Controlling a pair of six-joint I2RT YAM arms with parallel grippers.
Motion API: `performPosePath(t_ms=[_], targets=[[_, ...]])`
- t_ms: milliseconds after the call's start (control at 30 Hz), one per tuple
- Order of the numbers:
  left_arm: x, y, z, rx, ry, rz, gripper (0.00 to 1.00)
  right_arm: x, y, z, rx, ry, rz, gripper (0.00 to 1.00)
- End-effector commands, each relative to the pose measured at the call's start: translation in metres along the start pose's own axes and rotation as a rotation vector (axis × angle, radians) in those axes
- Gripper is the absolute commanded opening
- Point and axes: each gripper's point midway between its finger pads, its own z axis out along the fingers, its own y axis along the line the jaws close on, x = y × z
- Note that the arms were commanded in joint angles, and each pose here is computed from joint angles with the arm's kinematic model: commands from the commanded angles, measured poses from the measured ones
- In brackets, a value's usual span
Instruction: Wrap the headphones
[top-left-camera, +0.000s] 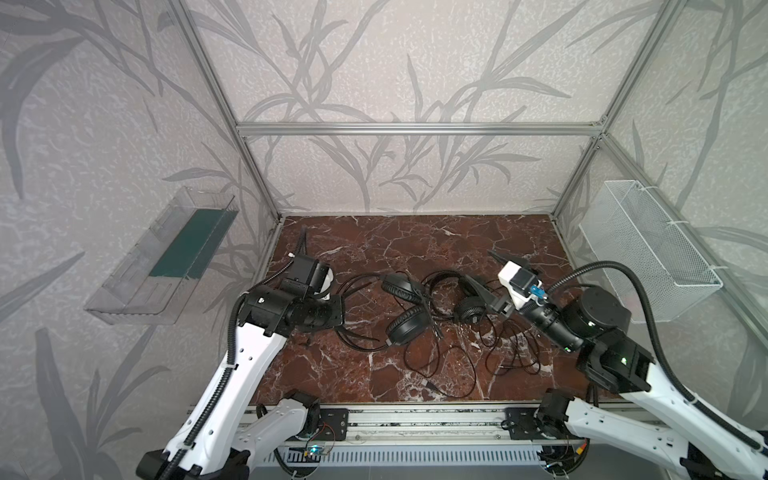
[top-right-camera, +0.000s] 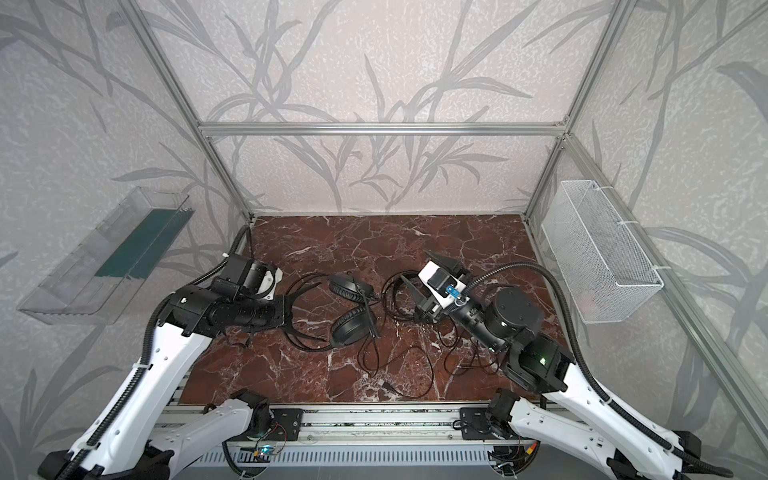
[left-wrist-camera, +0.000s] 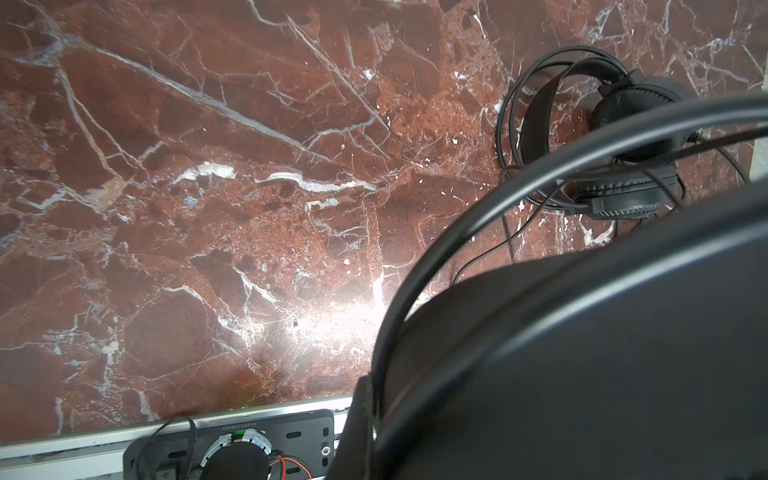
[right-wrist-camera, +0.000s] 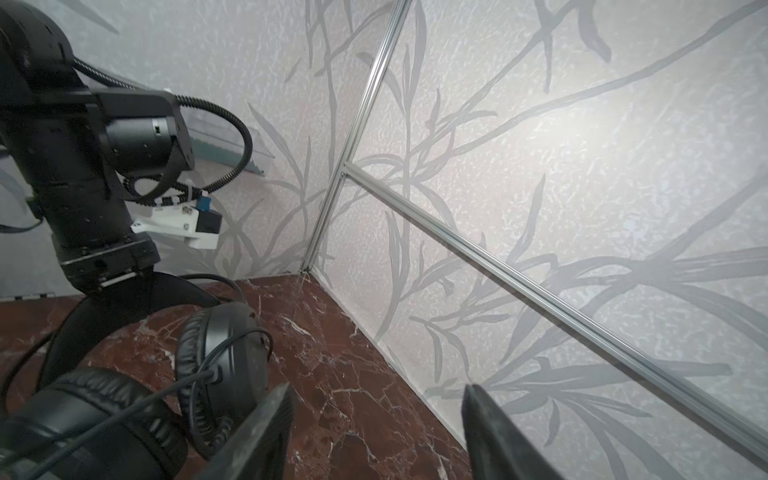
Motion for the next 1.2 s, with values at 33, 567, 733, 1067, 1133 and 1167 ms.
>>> performPosePath(t_ms=[33, 567, 733, 1067, 1133, 1167], targets=[[-0.021, -0.004, -0.023, 0.004, -0.107, -0.011, 0.0, 0.04, 0.029, -0.001, -0.093, 0.054, 0.092, 0.66], [-0.072, -0.02, -0.12, 0.086, -0.398, -0.091, 0.0, 0.134, 0.115, 0.045, -0.165, 0.126, 0.146, 0.7], [-0.085, -0.028, -0.153, 0.121, -0.495, -0.101, 0.0, 0.155, 0.144, 0.084, -0.209, 0.118, 0.205, 0.71], [-0.1, -0.03, -0.175, 0.133, -0.58, -0.13, 0.0, 0.192, 0.185, 0.12, -0.26, 0.075, 0.389, 0.74], [-0.101, -0.03, -0.179, 0.137, -0.595, -0.133, 0.0, 0.208, 0.192, 0.121, -0.264, 0.097, 0.393, 0.73], [-0.102, -0.031, -0.181, 0.137, -0.604, -0.135, 0.0, 0.213, 0.195, 0.121, -0.275, 0.104, 0.398, 0.73]])
